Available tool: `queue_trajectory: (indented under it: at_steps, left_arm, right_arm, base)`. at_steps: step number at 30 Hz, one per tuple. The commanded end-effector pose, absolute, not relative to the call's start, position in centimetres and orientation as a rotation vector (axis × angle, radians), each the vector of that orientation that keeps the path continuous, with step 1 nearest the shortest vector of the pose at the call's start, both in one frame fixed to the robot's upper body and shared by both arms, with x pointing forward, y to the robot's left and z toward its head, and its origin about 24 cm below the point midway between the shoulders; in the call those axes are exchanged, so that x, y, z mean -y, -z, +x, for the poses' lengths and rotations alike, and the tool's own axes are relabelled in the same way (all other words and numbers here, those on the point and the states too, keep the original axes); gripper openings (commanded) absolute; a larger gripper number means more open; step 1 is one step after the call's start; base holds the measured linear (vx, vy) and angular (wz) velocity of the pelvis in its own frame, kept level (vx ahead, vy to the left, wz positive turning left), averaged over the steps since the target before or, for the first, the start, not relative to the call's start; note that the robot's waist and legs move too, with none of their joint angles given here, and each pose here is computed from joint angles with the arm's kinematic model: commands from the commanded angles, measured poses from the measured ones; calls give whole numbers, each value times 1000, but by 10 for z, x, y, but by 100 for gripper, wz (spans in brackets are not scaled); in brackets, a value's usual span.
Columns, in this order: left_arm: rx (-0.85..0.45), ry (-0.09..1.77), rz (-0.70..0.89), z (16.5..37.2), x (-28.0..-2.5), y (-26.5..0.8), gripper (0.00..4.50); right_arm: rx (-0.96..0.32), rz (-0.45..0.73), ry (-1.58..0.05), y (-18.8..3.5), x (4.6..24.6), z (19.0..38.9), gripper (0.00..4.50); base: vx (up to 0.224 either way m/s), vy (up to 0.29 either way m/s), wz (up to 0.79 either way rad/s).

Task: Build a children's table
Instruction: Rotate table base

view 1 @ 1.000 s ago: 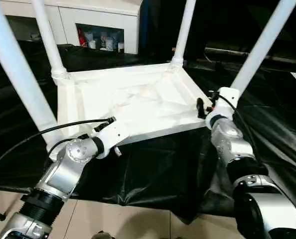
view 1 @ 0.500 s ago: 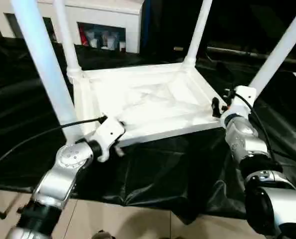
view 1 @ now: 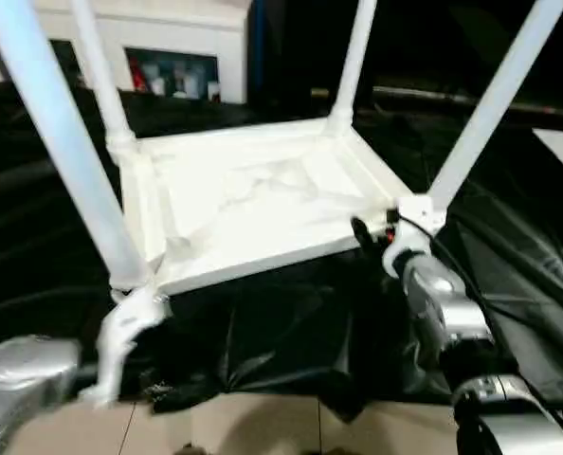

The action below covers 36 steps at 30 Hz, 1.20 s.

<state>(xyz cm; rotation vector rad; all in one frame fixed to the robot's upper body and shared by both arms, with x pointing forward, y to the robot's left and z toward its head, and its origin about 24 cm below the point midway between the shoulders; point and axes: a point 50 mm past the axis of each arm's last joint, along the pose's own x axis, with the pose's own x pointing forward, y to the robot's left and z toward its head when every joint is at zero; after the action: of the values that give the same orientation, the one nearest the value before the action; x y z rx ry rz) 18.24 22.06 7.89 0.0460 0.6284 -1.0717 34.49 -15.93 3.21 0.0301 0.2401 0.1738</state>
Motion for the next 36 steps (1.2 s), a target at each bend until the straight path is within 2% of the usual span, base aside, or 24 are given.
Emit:
queue_trajectory:
  at_steps: [1, 7, 9, 14, 16, 17, 20, 21, 24, 31, 34, 36]
  left_arm:
    - [-594, 1043, 47, 180, -231, -94, 445]
    - [-695, 863, 32, 157, -290, -122, 445]
    - [-661, 775, 53, 158, -311, -138, 445]
    - [-585, 695, 108, 162, -331, -156, 445]
    - [-456, 648, 129, 173, -339, -170, 445]
    - [-394, 650, 126, 179, -339, -176, 445]
    - [-333, 648, 123, 187, -335, -178, 445]
    - [-241, 657, 71, 200, -329, -178, 445]
    - [-177, 727, -15, 212, -315, -176, 445]
    - [-218, 886, -104, 226, -283, -155, 445]
    - [-211, 888, -105, 233, -276, -150, 445]
    - [-208, 910, -109, 241, -262, -145, 445]
  right_arm:
    - [-250, 13, -139, -31, 167, 341, 382]
    - [-309, -15, -130, -18, 170, 328, 382]
    - [-336, -35, -126, -14, 171, 326, 382]
    - [-351, -58, -129, -12, 171, 325, 382]
    - [-363, -67, -126, -12, 171, 326, 382]
    - [-368, -70, -128, -12, 170, 326, 382]
    - [-375, -76, -135, -11, 168, 327, 382]
    - [-379, -75, -145, -10, 164, 328, 382]
    - [-382, -61, -156, -9, 157, 330, 382]
    - [-371, -48, -177, -13, 143, 338, 382]
    - [-366, -49, -189, -15, 138, 342, 382]
    - [-366, -53, -209, -15, 131, 344, 382]
  base:
    - [0, 0, 0]
    - [0, 0, 0]
    - [0, 0, 0]
    - [0, 0, 0]
    - [0, 0, 0]
    - [0, 0, 0]
    - [0, 0, 0]
    - [0, 0, 0]
    - [0, 0, 0]
    - [0, 0, 0]
    - [0, 0, 0]
    - [0, 0, 0]
